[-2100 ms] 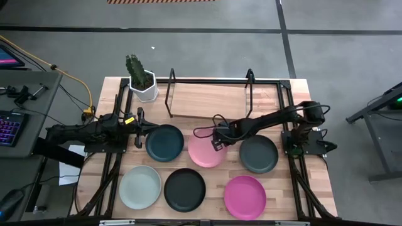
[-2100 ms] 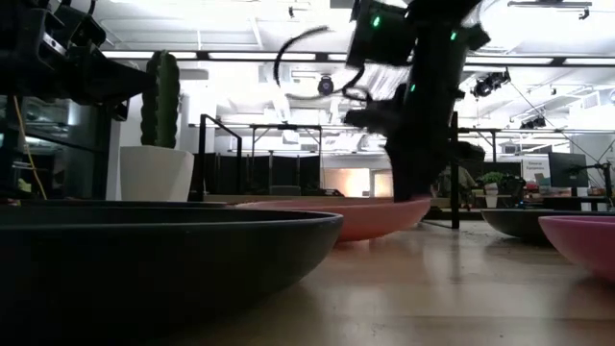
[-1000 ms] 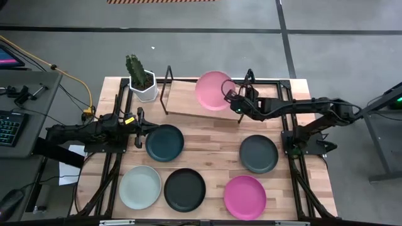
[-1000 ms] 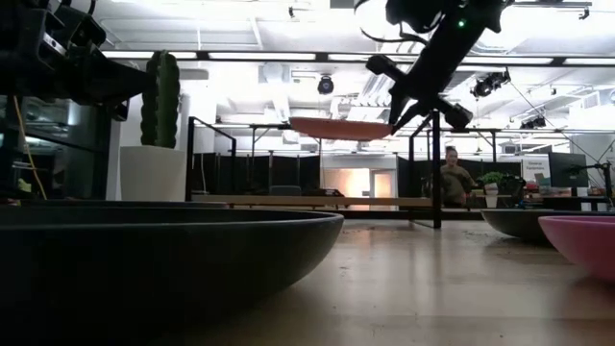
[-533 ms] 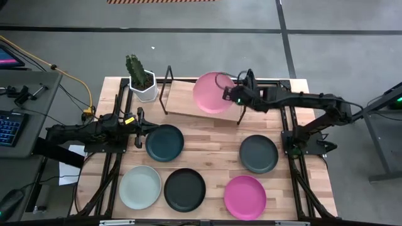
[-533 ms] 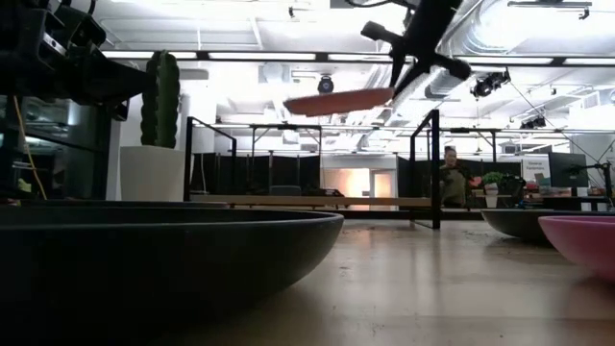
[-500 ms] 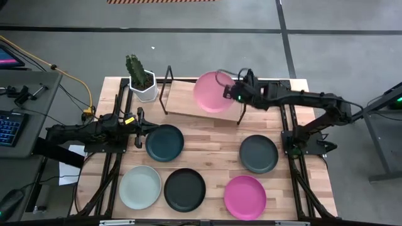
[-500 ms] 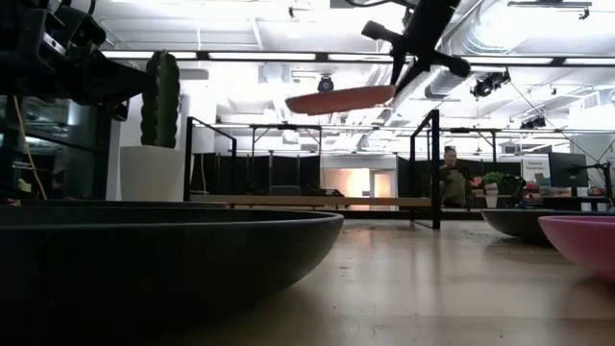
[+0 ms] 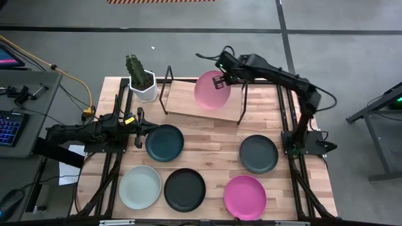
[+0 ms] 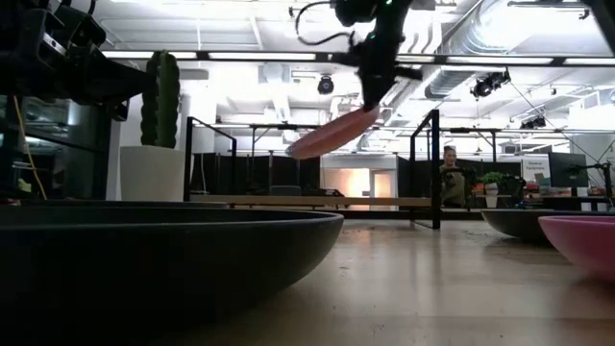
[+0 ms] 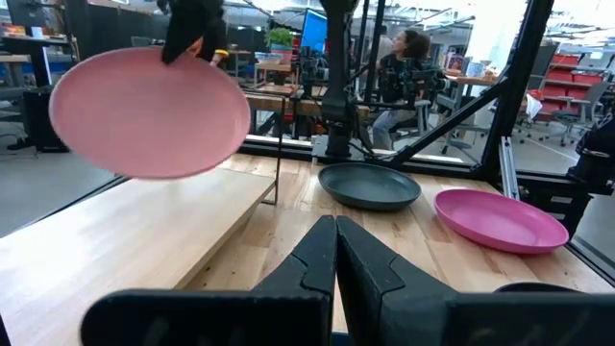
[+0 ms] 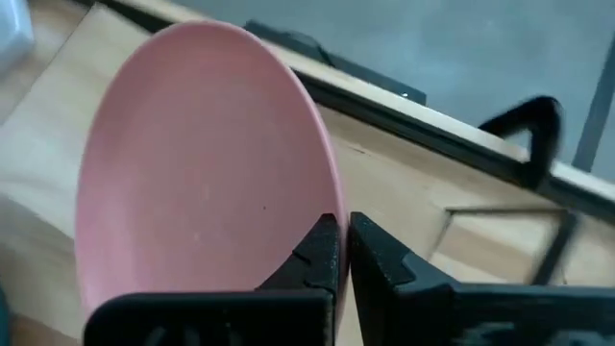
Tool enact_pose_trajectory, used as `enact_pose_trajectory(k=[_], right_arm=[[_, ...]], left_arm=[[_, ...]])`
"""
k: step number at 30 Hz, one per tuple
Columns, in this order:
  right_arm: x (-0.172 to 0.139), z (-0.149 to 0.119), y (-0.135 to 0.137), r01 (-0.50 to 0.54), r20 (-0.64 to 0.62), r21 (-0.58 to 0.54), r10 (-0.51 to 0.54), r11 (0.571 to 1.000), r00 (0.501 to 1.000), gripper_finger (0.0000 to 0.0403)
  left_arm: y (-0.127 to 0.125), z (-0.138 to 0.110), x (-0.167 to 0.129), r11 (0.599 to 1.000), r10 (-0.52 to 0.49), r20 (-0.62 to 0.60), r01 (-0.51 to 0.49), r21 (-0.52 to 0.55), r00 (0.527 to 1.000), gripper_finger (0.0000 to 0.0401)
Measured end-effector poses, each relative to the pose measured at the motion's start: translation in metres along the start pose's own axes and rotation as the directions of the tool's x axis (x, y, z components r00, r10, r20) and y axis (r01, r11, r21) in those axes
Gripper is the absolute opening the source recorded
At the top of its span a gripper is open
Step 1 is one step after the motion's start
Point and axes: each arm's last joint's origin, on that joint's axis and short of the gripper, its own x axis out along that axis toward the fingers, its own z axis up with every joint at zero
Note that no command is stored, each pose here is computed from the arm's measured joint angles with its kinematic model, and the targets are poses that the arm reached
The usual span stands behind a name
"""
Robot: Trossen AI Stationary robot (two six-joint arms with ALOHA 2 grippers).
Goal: Place and stack plates onto a shelf
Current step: Put the light pink plate on the shelf
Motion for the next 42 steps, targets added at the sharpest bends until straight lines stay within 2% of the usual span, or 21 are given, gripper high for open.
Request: enact_pose_trajectory(k=[7,14,17,30,33,36,39,42], right_arm=[[0.044,0.01,0.005,0.068,-0.154,-0.231,-0.105,0.971,0.982,0.0],[0.073,0.008,0.005,0.075,-0.228,-0.351,-0.163,0.933,0.96,0.0],[0.077,0.008,0.001,0.099,-0.244,-0.379,-0.203,0.92,0.948,0.0],[0.08,0.013,-0.008,0.099,-0.241,-0.389,-0.206,0.916,0.948,0.0],[0.082,0.016,-0.003,0.055,-0.222,-0.369,-0.146,0.928,0.964,0.0],[0.082,0.02,0.009,-0.069,-0.2,-0.318,0.005,0.946,0.98,0.0],[0.081,0.022,0.027,-0.181,-0.143,-0.274,0.146,0.945,0.979,0.0],[0.086,0.024,0.045,-0.208,-0.062,-0.238,0.199,0.949,0.978,0.0]], left_arm=[[0.0,0.0,0.0,1.0,0.0,0.0,0.0,0.0,1.0,0.0],[0.0,0.0,0.0,1.0,0.0,0.0,0.0,0.0,1.0,0.0],[0.0,0.0,0.0,1.0,0.0,0.0,0.0,0.0,1.0,0.0],[0.0,0.0,0.0,1.0,0.0,0.0,0.0,0.0,1.0,0.0],[0.0,0.0,0.0,1.0,0.0,0.0,0.0,0.0,1.0,0.0],[0.0,0.0,0.0,1.0,0.0,0.0,0.0,0.0,1.0,0.0],[0.0,0.0,0.0,1.0,0.0,0.0,0.0,0.0,1.0,0.0],[0.0,0.0,0.0,1.0,0.0,0.0,0.0,0.0,1.0,0.0]])
